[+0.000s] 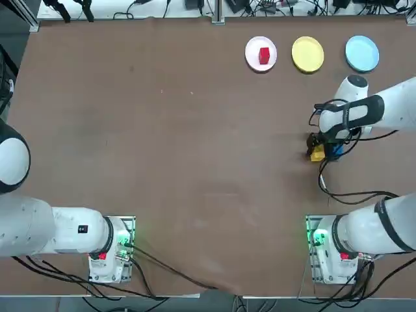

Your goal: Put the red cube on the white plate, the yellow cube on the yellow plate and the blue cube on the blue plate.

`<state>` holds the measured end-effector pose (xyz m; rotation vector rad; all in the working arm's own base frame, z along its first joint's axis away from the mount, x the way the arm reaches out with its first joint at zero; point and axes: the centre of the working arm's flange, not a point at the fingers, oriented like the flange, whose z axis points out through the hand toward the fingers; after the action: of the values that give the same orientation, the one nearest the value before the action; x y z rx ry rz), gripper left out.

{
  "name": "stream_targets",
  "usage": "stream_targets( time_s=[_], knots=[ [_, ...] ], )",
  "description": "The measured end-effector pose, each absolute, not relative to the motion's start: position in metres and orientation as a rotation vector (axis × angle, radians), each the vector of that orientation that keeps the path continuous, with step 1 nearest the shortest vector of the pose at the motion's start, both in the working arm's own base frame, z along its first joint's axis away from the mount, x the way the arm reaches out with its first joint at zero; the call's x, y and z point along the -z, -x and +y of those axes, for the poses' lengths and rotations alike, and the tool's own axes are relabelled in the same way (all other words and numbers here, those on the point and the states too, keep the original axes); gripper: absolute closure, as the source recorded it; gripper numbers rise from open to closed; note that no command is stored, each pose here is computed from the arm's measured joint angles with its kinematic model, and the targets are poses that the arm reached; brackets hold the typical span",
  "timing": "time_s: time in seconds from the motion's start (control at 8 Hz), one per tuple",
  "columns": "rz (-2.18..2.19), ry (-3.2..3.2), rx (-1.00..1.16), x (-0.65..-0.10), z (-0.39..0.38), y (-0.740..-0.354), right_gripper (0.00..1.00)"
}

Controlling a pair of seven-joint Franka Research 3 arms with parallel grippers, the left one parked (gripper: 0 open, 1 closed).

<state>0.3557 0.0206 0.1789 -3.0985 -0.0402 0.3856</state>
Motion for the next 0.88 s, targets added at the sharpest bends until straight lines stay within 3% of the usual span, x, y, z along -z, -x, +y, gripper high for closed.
stream_targets(
  time_s=[0.12,0.5,0.88],
  knots=[
    [-0.043,3.098,-0.390,-0.180,0.021,-0.356,0.31],
    [-0.058,3.098,-0.316,-0.219,0.026,-0.386,0.31],
    [-0.038,3.093,-0.126,-0.345,0.027,-0.505,0.31]
  ],
)
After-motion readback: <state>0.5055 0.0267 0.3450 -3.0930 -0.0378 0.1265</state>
